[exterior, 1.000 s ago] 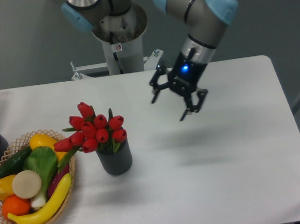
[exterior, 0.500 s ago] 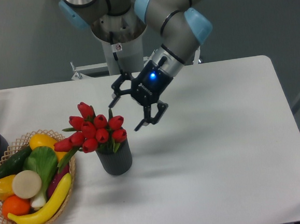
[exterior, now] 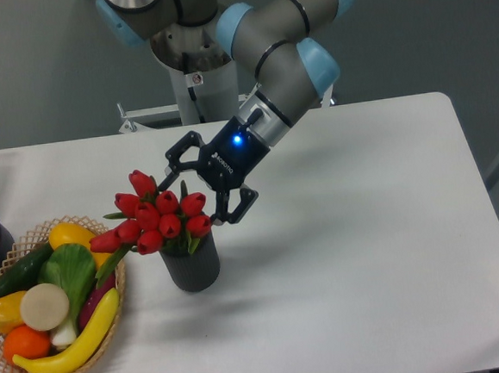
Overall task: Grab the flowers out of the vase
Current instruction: 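Close the gripper around the tulip stems above the vase rim, then lift the gripped tulips up out of the grey vase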
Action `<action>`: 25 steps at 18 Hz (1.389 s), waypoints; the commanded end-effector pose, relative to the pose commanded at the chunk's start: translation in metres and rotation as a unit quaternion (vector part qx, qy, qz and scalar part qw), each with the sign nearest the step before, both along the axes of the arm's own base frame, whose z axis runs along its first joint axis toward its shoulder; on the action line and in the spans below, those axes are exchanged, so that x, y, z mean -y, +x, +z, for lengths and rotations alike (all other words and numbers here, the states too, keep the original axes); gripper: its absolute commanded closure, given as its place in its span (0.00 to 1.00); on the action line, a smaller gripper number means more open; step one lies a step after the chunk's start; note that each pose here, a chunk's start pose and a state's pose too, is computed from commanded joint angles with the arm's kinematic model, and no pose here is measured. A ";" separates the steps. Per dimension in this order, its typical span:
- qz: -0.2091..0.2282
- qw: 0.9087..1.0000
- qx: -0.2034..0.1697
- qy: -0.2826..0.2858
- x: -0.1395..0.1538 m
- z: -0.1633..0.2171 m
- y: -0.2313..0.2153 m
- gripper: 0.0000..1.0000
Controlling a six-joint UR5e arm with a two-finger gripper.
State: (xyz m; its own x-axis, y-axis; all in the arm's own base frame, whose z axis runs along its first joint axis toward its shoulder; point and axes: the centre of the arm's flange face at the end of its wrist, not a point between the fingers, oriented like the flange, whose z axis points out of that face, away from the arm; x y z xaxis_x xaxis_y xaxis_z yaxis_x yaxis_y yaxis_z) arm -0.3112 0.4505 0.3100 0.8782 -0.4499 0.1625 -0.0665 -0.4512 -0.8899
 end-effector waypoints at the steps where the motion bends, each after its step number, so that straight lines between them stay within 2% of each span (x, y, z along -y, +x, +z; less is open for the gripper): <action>1: -0.001 1.000 0.000 0.000 0.000 0.000 0.001 0.00; 3: -0.004 1.000 0.003 0.005 -0.003 0.000 0.004 0.01; 4: -0.005 1.000 0.002 0.007 -0.004 0.001 0.004 0.09; 5: -0.006 1.000 -0.001 0.008 -0.004 0.001 0.005 0.22; 7: -0.006 1.000 -0.002 0.008 -0.004 0.000 0.005 0.56; 9: -0.005 1.000 -0.005 0.008 -0.004 0.001 0.004 0.85; 10: -0.006 1.000 -0.006 0.008 -0.003 0.001 0.004 0.95; 11: -0.005 1.000 -0.007 0.007 -0.003 0.001 0.003 1.00; 17: 0.004 1.000 -0.010 0.008 0.003 0.007 -0.002 1.00; 25: 0.021 1.000 -0.005 0.017 0.010 0.039 0.003 1.00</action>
